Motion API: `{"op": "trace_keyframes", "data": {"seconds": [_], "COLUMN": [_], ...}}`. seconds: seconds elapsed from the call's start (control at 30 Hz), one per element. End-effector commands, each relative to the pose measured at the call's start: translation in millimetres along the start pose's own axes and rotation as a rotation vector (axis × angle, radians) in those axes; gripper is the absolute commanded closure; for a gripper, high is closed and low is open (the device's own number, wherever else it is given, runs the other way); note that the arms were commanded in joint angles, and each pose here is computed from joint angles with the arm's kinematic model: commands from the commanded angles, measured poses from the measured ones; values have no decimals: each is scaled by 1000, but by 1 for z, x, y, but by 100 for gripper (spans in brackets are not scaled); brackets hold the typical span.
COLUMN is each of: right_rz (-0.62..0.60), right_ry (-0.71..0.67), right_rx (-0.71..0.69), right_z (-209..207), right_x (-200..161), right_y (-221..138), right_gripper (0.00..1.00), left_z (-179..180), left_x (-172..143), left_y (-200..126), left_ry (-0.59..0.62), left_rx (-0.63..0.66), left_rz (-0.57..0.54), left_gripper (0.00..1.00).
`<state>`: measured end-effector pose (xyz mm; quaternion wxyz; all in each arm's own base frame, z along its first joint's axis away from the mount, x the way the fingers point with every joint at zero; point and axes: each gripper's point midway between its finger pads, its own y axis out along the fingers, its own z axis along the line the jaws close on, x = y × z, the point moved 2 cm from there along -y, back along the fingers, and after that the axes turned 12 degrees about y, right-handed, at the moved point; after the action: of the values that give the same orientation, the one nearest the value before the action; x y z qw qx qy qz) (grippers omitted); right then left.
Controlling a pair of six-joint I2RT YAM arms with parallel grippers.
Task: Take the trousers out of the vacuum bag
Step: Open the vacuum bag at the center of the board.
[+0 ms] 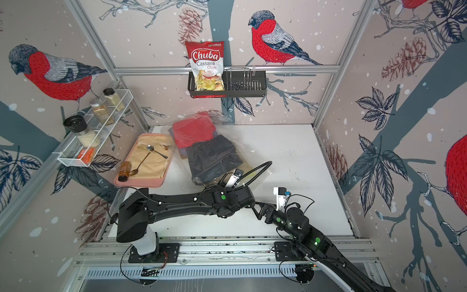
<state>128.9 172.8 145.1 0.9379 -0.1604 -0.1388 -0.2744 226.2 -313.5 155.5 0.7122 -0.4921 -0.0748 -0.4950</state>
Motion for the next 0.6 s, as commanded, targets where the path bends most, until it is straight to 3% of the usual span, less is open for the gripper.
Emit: {"op": "trace_keyframes", "data": {"seconds": [0.0, 0.37, 0.57], "right_rz": [29, 31, -47], "right_ry": [17, 79, 122], "right_rx": [12, 144, 201], "right_z": [-2, 13, 26], "right_x": [-6, -8, 4], "right_y": [3, 12, 15], "right_gripper": [0, 4, 17], "left_z": [11, 30, 36], "left_x": [10, 36, 56], "left_y": [-1, -15, -30], "left_ry": [1, 4, -4], "left_rx": [-3, -99, -141], "left_rz": [-24, -72, -104], "left_gripper": [50, 96, 100]}}
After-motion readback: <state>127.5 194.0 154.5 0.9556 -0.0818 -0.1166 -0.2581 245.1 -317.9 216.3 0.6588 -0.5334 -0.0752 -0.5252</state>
